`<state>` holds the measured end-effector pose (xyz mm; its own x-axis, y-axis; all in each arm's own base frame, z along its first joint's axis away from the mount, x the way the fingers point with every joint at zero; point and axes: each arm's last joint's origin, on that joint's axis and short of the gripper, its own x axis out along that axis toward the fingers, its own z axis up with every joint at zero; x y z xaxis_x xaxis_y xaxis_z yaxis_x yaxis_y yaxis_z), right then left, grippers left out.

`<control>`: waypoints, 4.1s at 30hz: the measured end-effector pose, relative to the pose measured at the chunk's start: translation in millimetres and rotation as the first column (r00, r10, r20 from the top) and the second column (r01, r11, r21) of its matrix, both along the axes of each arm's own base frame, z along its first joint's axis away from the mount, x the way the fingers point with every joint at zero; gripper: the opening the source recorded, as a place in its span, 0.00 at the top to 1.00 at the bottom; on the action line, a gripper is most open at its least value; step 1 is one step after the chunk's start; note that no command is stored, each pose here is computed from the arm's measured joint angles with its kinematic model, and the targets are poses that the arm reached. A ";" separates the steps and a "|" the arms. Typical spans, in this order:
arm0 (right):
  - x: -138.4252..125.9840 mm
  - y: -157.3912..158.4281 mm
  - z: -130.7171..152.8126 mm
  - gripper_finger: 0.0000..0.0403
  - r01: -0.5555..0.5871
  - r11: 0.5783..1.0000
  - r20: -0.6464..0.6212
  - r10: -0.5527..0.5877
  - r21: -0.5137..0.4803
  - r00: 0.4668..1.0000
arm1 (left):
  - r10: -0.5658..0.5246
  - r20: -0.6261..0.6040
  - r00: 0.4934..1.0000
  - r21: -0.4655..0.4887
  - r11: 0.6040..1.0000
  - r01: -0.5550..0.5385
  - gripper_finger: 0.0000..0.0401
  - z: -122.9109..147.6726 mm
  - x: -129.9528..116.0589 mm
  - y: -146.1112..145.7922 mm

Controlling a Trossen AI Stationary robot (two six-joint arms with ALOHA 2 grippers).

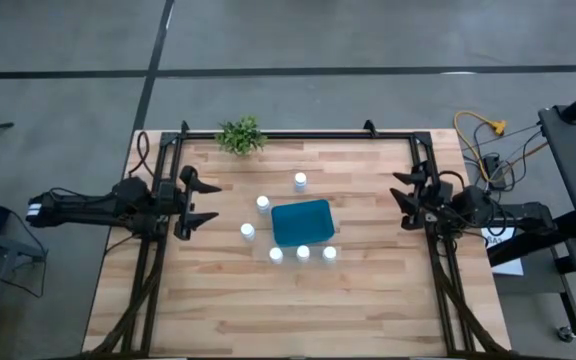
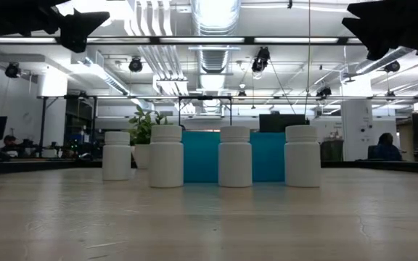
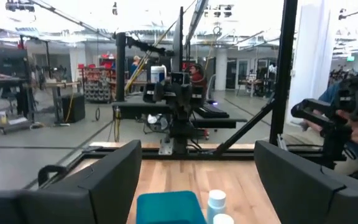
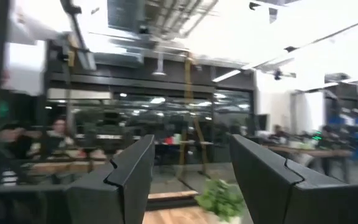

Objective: Pick and place pill bottles into a basket
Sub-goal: Put the white medicine bottle into the blue bin

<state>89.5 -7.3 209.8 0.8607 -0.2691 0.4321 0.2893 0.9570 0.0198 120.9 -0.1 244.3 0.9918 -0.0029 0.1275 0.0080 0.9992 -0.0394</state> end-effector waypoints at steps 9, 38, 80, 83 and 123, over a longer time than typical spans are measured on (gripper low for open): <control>6.6 -1.1 -5.5 0.36 0.018 0.998 -0.058 -0.015 0.060 0.998 | 0.000 -0.002 1.000 -0.004 1.000 0.000 0.26 -0.6 0.0 0.0; 28.7 1.0 -13.7 0.16 -0.072 0.988 -0.127 0.090 0.137 0.988 | 0.057 -0.037 0.998 0.046 0.997 -0.055 0.26 -4.4 4.7 1.4; 110.3 0.6 71.5 0.18 -0.005 1.000 -0.663 0.007 0.005 0.748 | 0.064 -0.142 0.988 0.057 0.997 -0.057 0.26 -6.8 1.9 1.6; 113.9 -1.7 68.1 0.18 0.009 1.000 -0.674 0.001 0.012 0.738 | 0.064 -0.141 0.988 0.060 0.997 -0.057 0.26 -4.7 2.2 1.6; 167.3 -47.5 65.1 0.18 0.045 0.990 -0.834 0.087 0.132 0.545 | 0.179 -0.253 0.951 0.119 0.981 -0.153 0.27 -0.3 4.3 4.9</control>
